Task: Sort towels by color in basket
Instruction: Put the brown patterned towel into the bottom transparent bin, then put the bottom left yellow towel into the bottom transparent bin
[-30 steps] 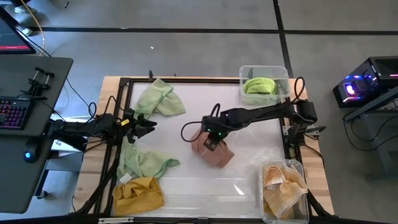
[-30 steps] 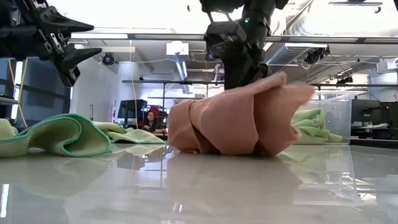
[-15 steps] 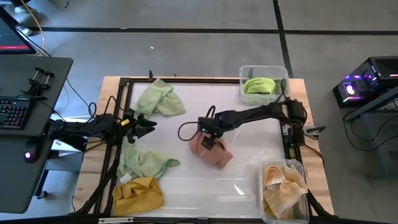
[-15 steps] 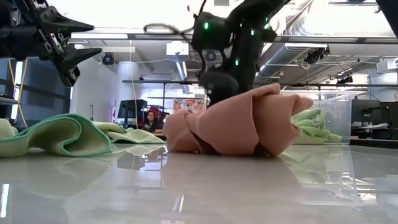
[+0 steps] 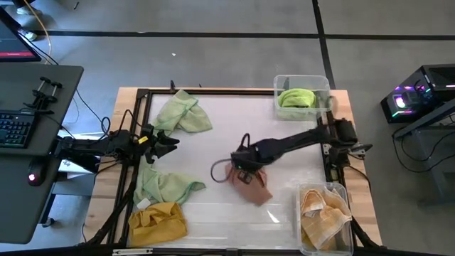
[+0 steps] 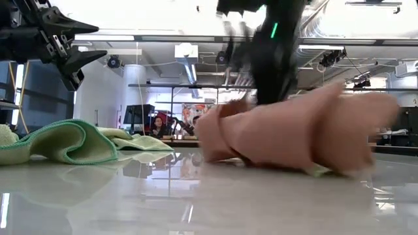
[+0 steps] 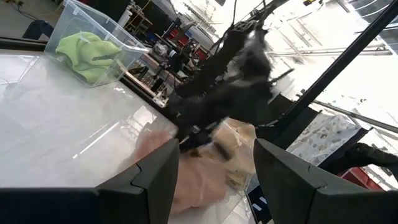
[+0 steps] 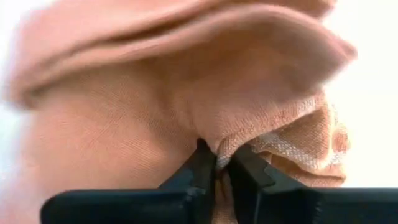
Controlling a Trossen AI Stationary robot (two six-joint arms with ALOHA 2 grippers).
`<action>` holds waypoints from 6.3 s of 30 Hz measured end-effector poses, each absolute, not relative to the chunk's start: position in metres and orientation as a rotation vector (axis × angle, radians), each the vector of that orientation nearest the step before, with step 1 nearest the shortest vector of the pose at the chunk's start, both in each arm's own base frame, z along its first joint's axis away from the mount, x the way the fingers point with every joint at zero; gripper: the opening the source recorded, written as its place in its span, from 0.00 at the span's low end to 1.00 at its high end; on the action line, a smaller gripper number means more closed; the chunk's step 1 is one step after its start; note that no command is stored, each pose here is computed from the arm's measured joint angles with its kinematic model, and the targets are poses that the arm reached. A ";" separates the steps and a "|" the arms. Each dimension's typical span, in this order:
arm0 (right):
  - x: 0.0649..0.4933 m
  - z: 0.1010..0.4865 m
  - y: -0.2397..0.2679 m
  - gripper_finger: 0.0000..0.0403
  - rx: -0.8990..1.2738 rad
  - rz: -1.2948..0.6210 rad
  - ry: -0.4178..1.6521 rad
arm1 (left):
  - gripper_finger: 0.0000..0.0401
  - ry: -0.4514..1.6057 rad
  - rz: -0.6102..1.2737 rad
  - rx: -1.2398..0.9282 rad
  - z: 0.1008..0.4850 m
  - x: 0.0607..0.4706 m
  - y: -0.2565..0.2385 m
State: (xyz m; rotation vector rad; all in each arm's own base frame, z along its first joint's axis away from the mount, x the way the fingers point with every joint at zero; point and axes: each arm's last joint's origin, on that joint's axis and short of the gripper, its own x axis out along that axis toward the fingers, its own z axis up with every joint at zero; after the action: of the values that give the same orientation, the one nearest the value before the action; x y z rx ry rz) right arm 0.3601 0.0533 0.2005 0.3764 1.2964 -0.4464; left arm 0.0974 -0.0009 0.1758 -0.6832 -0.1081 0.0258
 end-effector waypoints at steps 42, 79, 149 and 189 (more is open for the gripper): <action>0.138 0.322 0.202 0.04 1.011 -1.080 1.482 | 0.49 -0.102 0.020 -0.683 0.175 0.098 -0.001; 0.149 0.334 0.209 0.37 1.226 -0.788 1.563 | 0.49 -0.101 0.020 -0.683 0.175 0.098 -0.001; 0.544 0.131 0.180 0.61 0.079 0.533 0.523 | 0.49 -0.103 0.019 -0.683 0.175 0.098 -0.001; 0.437 0.343 0.144 0.02 0.200 -0.040 0.883 | 0.49 -0.097 0.020 -0.682 0.175 0.098 -0.001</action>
State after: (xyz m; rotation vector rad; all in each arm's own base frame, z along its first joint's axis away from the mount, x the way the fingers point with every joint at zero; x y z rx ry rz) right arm 0.4375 0.1437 0.3426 0.1996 0.8831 -0.0396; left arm 0.0981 -0.0012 0.1752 -0.6821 -0.0975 0.0202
